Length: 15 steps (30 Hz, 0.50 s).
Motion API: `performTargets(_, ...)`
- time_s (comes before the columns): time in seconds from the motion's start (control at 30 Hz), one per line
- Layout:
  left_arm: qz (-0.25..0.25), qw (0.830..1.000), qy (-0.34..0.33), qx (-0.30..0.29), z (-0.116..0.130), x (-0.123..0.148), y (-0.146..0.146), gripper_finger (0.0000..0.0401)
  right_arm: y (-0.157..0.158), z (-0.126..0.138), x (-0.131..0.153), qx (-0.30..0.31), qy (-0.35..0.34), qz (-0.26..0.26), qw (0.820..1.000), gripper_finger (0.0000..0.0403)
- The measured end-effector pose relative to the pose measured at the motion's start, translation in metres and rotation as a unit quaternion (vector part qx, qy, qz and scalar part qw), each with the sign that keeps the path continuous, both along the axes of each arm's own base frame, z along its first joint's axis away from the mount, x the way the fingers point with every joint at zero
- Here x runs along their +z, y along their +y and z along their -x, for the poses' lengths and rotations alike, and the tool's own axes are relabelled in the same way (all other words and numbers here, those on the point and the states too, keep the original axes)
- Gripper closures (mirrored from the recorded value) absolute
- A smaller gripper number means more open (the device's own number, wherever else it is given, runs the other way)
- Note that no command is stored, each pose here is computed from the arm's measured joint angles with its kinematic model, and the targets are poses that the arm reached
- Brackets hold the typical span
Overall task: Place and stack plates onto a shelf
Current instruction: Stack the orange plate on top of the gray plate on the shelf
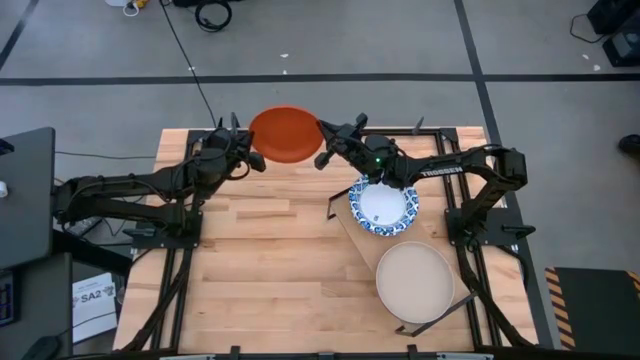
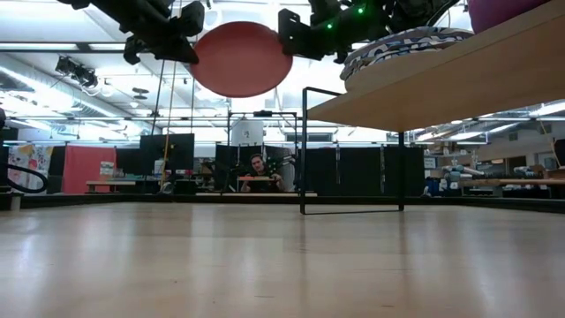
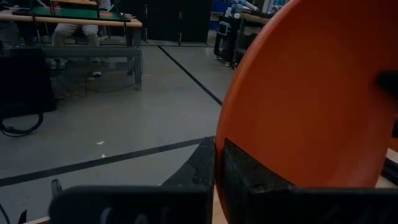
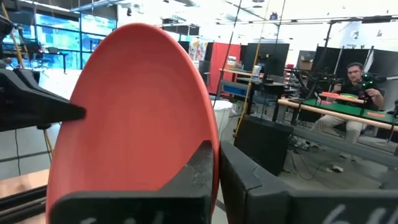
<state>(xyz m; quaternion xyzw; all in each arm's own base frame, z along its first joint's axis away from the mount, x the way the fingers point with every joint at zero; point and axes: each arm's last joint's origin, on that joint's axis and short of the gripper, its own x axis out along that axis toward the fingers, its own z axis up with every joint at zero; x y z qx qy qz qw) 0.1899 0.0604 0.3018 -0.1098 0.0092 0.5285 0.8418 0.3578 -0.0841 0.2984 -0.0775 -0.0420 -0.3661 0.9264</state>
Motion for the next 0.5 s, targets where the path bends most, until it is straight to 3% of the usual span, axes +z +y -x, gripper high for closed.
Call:
performTargets(0.2, 0.005, 1.0, -0.001, -0.019, -0.0009, -0.0003, -0.0004, 0.0375, -0.0022, 0.0007, -0.0002, -0.008, -0.008, -0.011, 1.0, 0.0383)
performTargets(0.5, 0.006, 1.0, -0.01, -0.025, -0.0014, 0.0008, -0.0006, 0.0315, -0.0069, 0.002, 0.0003, -0.015, -0.011, -0.01, 1.0, 0.0387)
